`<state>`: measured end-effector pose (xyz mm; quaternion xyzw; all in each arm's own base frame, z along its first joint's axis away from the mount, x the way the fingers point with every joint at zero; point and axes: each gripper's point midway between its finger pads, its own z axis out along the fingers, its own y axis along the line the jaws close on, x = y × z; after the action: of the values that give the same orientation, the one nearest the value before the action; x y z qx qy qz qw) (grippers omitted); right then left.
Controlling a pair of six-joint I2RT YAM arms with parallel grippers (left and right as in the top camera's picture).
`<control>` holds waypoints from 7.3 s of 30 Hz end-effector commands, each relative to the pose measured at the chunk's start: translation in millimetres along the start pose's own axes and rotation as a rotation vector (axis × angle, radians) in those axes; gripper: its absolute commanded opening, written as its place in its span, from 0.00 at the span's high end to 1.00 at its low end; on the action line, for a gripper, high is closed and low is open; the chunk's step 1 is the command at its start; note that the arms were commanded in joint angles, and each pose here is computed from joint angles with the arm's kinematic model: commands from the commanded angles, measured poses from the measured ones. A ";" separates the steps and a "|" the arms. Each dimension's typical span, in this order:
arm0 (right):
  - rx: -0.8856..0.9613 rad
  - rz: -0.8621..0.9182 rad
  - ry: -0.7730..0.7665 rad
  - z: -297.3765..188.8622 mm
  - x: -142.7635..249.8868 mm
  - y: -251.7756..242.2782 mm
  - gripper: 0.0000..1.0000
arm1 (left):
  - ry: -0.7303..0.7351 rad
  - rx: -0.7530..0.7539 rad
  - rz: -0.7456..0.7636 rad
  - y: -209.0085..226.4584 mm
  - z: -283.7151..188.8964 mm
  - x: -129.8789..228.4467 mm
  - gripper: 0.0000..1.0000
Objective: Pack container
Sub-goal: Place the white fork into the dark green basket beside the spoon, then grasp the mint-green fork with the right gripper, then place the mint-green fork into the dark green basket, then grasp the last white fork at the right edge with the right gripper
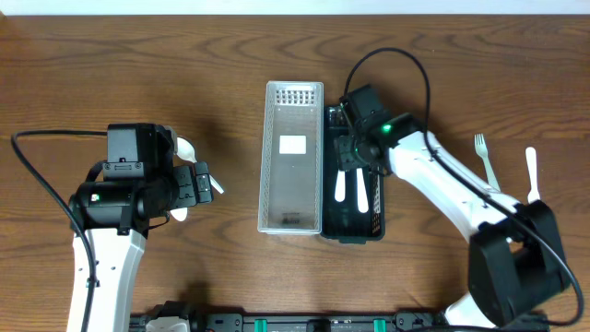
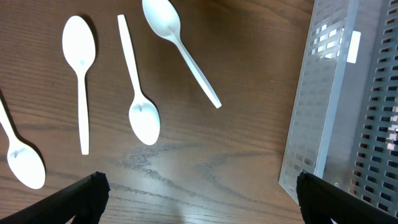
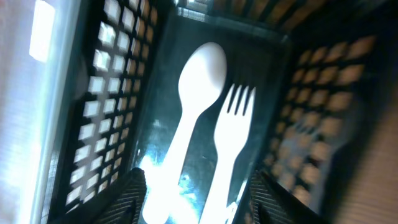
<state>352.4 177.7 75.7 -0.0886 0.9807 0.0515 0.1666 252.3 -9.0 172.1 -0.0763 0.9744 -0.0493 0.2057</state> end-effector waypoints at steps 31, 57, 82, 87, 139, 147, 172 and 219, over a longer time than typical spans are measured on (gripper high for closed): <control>0.186 0.435 0.285 8.2 67.9 -301.8 0.10 | -0.024 -0.007 0.006 1.2 -5.3 -7.6 0.02; 0.161 0.444 0.339 42.5 79.5 -302.9 0.42 | -0.024 -0.007 0.006 1.2 -5.3 -7.6 0.02; 0.139 0.447 0.336 43.5 77.8 -298.1 0.87 | -0.024 -0.007 0.006 1.2 -5.3 -7.6 0.02; 0.139 0.447 0.336 43.5 77.8 -298.1 0.92 | -0.024 -0.007 0.006 1.2 -5.3 -7.6 0.02; 0.021 -0.017 0.088 1.1 -6.5 2.3 0.53 | -0.031 -0.006 0.006 0.9 -5.2 -9.2 0.02; 0.122 0.142 -0.171 -84.4 -53.3 -73.2 0.42 | -0.031 -0.006 0.006 0.9 -5.3 -9.3 0.02; 0.318 0.663 0.152 -55.5 89.9 -378.2 0.14 | -0.031 -0.006 0.006 0.9 -5.2 -9.3 0.02; 0.175 0.767 0.310 34.2 126.4 -375.3 0.82 | -0.031 -0.006 0.006 0.9 -5.2 -9.3 0.02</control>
<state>322.1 -212.6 -5.2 0.2705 0.9626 -0.0093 0.0141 254.8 -9.0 173.3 -0.0760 0.9732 -0.0497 0.2113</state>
